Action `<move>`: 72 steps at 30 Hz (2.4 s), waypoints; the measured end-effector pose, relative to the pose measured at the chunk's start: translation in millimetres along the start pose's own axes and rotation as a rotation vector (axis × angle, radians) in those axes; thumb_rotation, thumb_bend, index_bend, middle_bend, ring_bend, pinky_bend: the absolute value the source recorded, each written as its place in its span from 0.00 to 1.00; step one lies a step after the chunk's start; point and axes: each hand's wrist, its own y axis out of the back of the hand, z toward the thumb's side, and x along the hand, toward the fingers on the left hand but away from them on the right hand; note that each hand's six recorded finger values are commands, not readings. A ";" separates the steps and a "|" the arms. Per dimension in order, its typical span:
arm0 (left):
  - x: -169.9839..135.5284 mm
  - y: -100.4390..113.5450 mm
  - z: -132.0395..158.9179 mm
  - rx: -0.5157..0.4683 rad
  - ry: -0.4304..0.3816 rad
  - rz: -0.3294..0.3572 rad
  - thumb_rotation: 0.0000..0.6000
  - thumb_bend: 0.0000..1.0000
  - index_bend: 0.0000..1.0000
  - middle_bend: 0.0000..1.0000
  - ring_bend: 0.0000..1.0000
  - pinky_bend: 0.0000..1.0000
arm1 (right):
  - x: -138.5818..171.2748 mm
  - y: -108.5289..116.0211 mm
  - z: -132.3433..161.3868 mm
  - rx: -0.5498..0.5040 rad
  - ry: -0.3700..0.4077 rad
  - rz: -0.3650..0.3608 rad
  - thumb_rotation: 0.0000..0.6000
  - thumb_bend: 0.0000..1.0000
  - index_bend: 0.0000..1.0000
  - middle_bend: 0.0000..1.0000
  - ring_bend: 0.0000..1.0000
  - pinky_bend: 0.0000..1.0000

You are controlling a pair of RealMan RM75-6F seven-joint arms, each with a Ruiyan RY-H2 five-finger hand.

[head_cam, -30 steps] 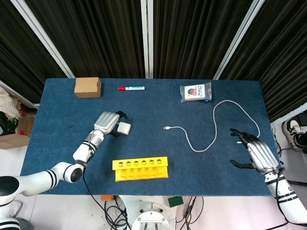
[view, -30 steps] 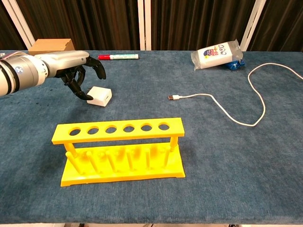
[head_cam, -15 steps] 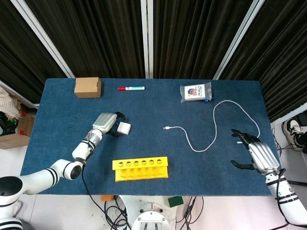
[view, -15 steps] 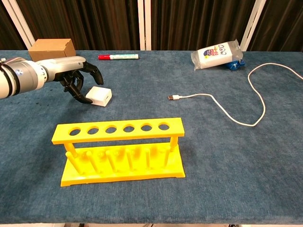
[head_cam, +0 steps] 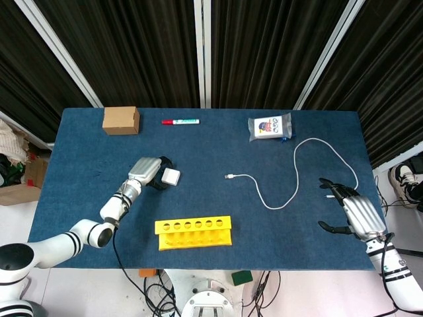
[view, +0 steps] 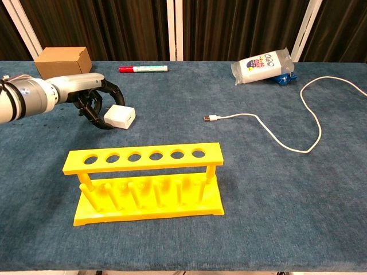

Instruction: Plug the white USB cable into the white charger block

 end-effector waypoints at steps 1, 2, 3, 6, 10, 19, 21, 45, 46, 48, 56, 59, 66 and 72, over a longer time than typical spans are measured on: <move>0.5 -0.1 -0.6 0.001 0.002 0.001 1.00 0.16 0.37 0.30 0.62 0.72 | 0.3 0.1 -0.1 0.000 0.000 0.000 1.00 0.18 0.15 0.25 0.19 0.27; 0.9 -0.1 -0.9 0.001 0.003 0.002 1.00 0.16 0.39 0.31 0.62 0.72 | 0.6 0.2 -0.2 0.000 -0.001 -0.001 1.00 0.18 0.15 0.25 0.19 0.27; 1.3 0.1 -1.2 -0.001 0.004 0.005 1.00 0.16 0.40 0.33 0.62 0.72 | 1.2 0.3 -0.4 -0.001 -0.003 -0.002 1.00 0.18 0.15 0.25 0.19 0.27; 1.9 2.1 -1.1 -0.028 0.007 0.019 1.00 0.18 0.50 0.44 0.64 0.73 | 2.4 0.3 -0.9 0.000 -0.006 -0.002 1.00 0.18 0.15 0.25 0.19 0.27; 1.5 7.4 -1.6 -0.078 0.013 0.059 1.00 0.19 0.61 0.55 0.68 0.77 | 2.9 0.6 -0.3 0.002 -0.006 -0.005 1.00 0.18 0.15 0.25 0.19 0.27; -8.5 12.9 11.6 -0.139 0.000 0.084 1.00 0.19 0.62 0.57 0.69 0.78 | -20.9 5.2 20.4 0.045 0.052 0.002 1.00 0.18 0.16 0.26 0.19 0.31; -11.9 13.8 17.7 -0.164 -0.006 0.084 1.00 0.20 0.62 0.57 0.69 0.78 | -34.5 7.0 29.9 0.062 0.074 0.007 1.00 0.19 0.17 0.27 0.21 0.35; -22.9 21.8 69.4 -0.240 -0.042 0.121 1.00 0.20 0.62 0.57 0.69 0.79 | -214.1 -85.2 134.0 0.390 0.024 0.179 1.00 0.32 0.37 0.31 0.29 0.44; -22.4 21.1 70.2 -0.241 -0.043 0.117 1.00 0.20 0.62 0.57 0.69 0.79 | -216.9 -90.0 135.2 0.393 0.012 0.196 1.00 0.32 0.37 0.30 0.28 0.42; -21.8 20.3 69.9 -0.241 -0.043 0.114 1.00 0.20 0.62 0.57 0.69 0.79 | -224.0 -101.6 139.6 0.404 -0.014 0.231 1.00 0.32 0.37 0.30 0.26 0.40; -19.7 17.3 67.3 -0.249 -0.041 0.100 1.00 0.20 0.62 0.56 0.69 0.79 | -247.1 -139.6 155.5 0.440 -0.065 0.275 1.00 0.33 0.49 0.30 0.23 0.33; -18.6 16.6 65.6 -0.248 -0.039 0.095 1.00 0.20 0.62 0.56 0.69 0.79 | -250.5 -148.1 156.5 0.445 -0.075 0.263 1.00 0.33 0.50 0.29 0.18 0.27; -18.1 16.8 65.6 -0.253 -0.043 0.092 1.00 0.20 0.62 0.55 0.69 0.78 | -250.9 -158.9 158.2 0.467 -0.090 0.226 1.00 0.34 0.50 0.26 0.13 0.23; -19.0 14.9 63.9 -0.254 -0.044 0.086 1.00 0.20 0.62 0.55 0.69 0.78 | -251.9 -167.3 159.7 0.493 -0.086 0.217 1.00 0.36 0.50 0.26 0.12 0.23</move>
